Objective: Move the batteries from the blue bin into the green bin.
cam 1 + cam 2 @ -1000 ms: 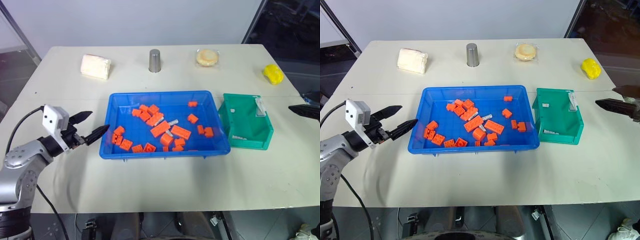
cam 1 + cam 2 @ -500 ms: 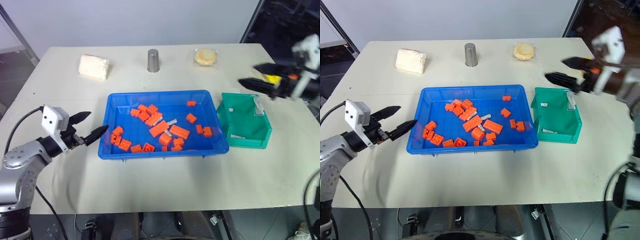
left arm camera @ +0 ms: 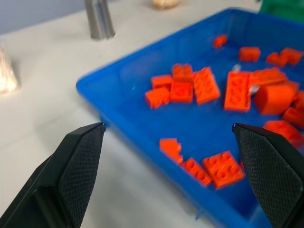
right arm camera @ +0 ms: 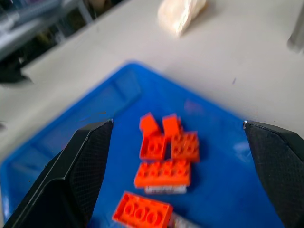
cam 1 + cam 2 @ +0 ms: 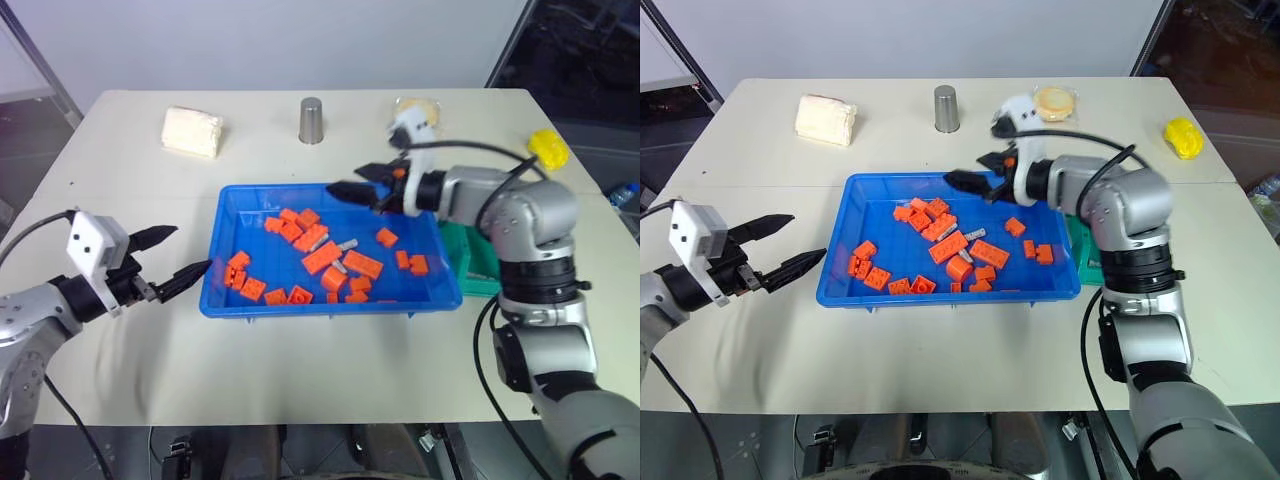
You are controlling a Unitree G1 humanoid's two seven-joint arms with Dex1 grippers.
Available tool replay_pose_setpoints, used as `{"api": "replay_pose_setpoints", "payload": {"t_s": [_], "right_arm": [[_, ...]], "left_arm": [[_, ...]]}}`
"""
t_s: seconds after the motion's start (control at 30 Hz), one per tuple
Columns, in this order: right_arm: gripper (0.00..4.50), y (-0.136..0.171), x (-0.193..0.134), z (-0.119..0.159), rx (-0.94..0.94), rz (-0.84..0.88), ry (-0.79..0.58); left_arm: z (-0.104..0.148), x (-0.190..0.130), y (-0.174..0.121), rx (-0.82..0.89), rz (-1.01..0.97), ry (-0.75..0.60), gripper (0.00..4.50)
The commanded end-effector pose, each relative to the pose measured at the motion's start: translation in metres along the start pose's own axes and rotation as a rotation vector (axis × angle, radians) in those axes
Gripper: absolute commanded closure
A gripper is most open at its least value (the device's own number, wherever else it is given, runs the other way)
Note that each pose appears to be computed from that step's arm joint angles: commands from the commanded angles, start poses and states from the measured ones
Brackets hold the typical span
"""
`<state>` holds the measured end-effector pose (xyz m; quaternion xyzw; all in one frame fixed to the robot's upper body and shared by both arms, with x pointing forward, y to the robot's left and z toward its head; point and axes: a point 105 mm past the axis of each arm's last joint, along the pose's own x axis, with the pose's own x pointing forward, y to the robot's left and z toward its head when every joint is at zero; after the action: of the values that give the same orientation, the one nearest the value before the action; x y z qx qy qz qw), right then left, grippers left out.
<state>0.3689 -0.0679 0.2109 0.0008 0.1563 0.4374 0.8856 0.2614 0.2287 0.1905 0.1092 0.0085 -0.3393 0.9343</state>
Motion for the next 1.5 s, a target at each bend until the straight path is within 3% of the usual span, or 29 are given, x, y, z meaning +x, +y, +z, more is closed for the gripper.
{"api": "replay_pose_setpoints", "payload": {"t_s": [0.03,0.37,1.2,1.3,1.4,1.5], "right_arm": [[0.01,0.004,0.009,-0.006,-0.027,0.018,0.033],[0.01,0.014,0.038,-0.028,-0.06,0.1,0.158],[0.01,0.012,0.068,-0.053,-0.219,0.104,0.224],[0.91,0.014,0.069,-0.055,-0.218,0.109,0.226],[2.36,0.015,0.069,-0.054,-0.219,0.112,0.226],[2.36,0.017,0.069,-0.052,-0.22,0.113,0.22]], "left_arm": [[0.021,-0.002,-0.002,0.037,0.017,-0.073,0.0],[0.012,0.002,-0.015,0.003,0.049,-0.09,0.0],[0.004,0.007,-0.016,-0.012,0.091,-0.104,0.0],[0.004,0.006,-0.015,-0.01,0.096,-0.105,0.0],[0.004,0.006,-0.015,-0.009,0.1,-0.106,0.0],[0.004,0.006,-0.014,-0.009,0.104,-0.108,0.0]]}}
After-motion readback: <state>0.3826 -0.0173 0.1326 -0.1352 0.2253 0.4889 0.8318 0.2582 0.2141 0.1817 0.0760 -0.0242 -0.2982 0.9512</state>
